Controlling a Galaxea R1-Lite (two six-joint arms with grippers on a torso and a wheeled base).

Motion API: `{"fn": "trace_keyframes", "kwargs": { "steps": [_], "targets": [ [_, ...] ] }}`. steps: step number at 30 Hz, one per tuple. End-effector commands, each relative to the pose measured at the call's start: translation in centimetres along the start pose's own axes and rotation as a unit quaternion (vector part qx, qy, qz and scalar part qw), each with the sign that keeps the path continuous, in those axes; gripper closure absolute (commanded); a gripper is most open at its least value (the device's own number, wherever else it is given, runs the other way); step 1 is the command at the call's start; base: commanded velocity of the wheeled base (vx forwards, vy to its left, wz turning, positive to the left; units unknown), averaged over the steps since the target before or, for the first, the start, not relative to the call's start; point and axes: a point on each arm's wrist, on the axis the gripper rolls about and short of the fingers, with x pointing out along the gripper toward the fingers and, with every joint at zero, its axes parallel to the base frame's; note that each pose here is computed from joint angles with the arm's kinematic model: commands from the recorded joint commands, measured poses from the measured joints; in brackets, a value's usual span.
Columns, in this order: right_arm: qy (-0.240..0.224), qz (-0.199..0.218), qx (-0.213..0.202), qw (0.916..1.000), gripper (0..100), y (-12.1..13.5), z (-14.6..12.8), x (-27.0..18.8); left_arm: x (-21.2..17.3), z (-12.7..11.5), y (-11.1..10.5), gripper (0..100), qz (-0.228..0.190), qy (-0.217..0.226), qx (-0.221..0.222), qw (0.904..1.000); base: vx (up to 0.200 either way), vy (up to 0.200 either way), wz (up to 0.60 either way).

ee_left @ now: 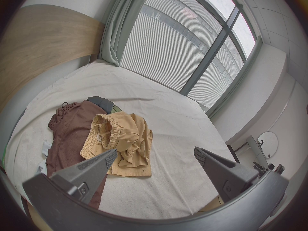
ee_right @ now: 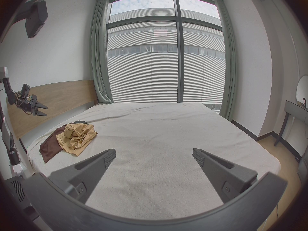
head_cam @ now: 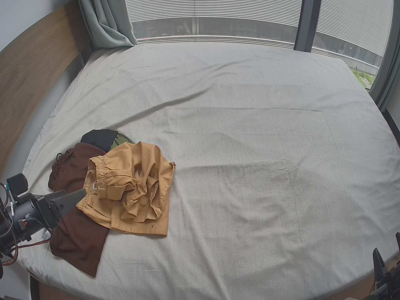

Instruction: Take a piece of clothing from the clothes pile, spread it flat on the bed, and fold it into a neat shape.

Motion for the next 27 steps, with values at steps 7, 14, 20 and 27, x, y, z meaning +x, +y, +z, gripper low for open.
{"fn": "trace_keyframes", "kwargs": {
  "steps": [7,14,20,27],
  "targets": [
    [-0.001,0.0,0.0,1.0,0,0.0,-0.5,0.0,3.1,-0.1,2.0,0,-0.005,0.027,-0.014,0.9995,0.0,0.0,0.0],
    [-0.001,0.0,0.0,1.0,0,0.0,-0.5,0.0,5.1,-0.4,3.1,0,-0.004,0.031,-0.018,0.9994,0.0,0.0,0.0],
    [-0.001,0.0,0.0,1.0,0,0.0,-0.5,0.0,6.4,-0.5,3.8,0,-0.015,0.038,-0.021,0.999,0.0,0.0,0.0],
    [-0.001,0.0,0.0,1.0,0,0.0,-0.5,0.0,7.4,-0.7,5.4,0,-0.007,0.036,-0.029,0.9989,0.0,0.0,0.0]
  ]
}}
